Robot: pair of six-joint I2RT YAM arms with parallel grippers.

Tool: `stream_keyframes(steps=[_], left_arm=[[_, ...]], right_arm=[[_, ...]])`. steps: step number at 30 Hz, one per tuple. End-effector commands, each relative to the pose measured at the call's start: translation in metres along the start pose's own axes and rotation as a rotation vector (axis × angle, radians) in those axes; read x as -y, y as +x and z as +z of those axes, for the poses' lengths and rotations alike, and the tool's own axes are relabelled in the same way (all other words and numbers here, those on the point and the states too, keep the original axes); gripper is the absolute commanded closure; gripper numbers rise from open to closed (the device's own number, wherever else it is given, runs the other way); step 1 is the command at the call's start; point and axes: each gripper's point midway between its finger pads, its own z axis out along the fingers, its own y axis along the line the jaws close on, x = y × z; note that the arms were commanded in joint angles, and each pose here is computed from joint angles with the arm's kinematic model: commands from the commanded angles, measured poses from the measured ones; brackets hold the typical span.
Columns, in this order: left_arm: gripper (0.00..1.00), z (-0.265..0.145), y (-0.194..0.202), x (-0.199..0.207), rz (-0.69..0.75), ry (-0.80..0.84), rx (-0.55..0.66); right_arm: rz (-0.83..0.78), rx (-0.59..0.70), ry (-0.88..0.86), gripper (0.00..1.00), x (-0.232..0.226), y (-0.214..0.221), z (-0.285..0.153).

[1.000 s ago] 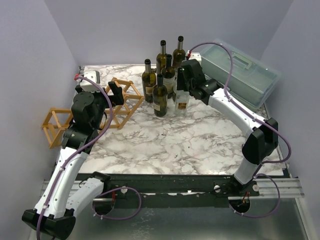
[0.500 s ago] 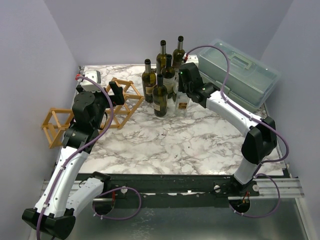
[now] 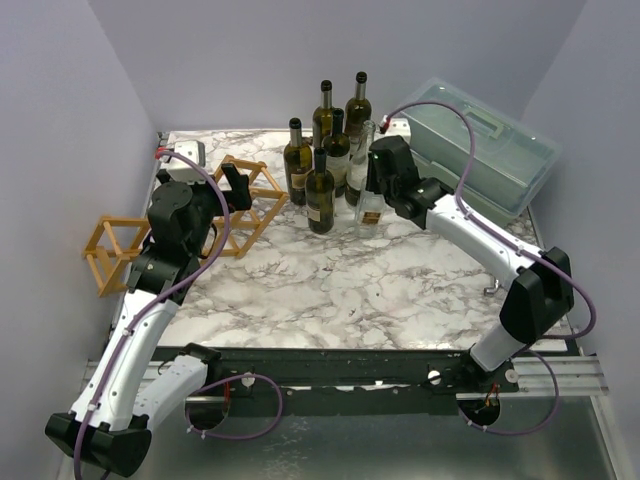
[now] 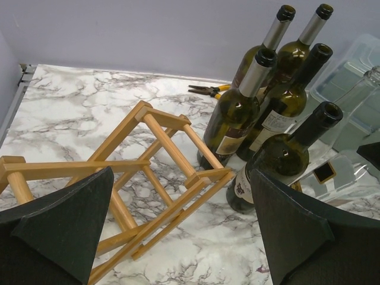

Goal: Put the wine bottle on the wine rack

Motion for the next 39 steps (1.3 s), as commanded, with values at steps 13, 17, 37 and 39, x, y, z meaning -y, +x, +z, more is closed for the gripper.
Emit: stream_keyframes(steps=[13, 17, 37, 39], left_arm=[[0.01, 0.002, 0.020, 0.057, 0.020, 0.321, -0.083], [0.01, 0.001, 0.029, 0.077, 0.008, 0.437, -0.135], [0.01, -0.028, 0.112, 0.173, 0.088, 0.873, -0.377], [0.01, -0.032, 0.118, 0.176, 0.124, 0.887, -0.356]], right_arm=[[0.301, 0.027, -0.149, 1.00, 0.009, -0.007, -0.081], [0.354, 0.018, -0.245, 1.00, 0.001, -0.007, -0.101], [0.679, -0.061, -0.695, 0.99, -0.061, -0.024, -0.158], [0.686, -0.101, -0.723, 1.00, -0.067, -0.025, -0.161]])
